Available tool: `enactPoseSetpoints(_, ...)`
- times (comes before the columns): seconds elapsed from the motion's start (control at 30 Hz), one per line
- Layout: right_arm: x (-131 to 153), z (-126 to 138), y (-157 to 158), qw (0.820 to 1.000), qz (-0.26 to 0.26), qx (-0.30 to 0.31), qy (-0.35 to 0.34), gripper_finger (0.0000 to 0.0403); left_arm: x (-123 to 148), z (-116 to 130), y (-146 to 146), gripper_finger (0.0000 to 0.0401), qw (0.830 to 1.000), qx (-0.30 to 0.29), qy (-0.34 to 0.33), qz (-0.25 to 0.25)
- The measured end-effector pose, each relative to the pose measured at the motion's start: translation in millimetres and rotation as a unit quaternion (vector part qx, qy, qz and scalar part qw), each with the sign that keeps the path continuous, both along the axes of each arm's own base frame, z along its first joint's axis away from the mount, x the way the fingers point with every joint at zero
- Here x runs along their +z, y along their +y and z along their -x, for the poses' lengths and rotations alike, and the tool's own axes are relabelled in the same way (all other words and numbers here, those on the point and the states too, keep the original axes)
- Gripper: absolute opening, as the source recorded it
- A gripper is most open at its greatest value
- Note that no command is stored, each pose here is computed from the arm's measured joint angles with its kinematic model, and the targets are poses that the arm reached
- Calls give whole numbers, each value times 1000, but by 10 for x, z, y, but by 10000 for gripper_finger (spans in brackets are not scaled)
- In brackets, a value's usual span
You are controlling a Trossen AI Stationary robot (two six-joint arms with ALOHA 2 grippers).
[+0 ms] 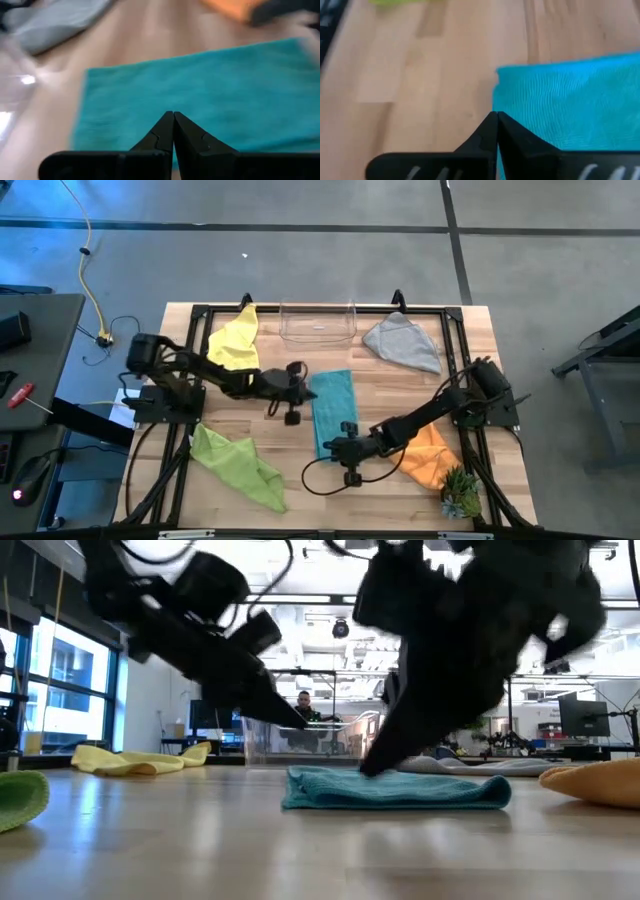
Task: Fold microfiber towels
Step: Fold the blue towel
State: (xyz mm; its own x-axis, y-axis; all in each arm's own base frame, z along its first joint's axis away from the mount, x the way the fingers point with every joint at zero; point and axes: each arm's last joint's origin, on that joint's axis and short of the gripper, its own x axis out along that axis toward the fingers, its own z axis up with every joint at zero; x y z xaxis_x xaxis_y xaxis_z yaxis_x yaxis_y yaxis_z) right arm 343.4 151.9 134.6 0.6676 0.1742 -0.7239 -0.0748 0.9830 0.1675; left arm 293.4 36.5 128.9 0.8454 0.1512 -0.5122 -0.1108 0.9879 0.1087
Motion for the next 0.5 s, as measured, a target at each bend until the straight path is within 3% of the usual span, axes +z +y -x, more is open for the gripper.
enactPoseSetpoints(0.13,239,95,-45,1000,14,-1,14,40,-24,75,-297,0,998,-55,-16,26)
enactPoseSetpoints(0.27,250,244,-88,997,35,-27,69,91,-75,58,-625,7,994,-104,-6,36)
enactPoseSetpoints(0.5,156,367,-2,995,38,-38,83,150,-85,-76,-1105,69,980,-197,20,-14)
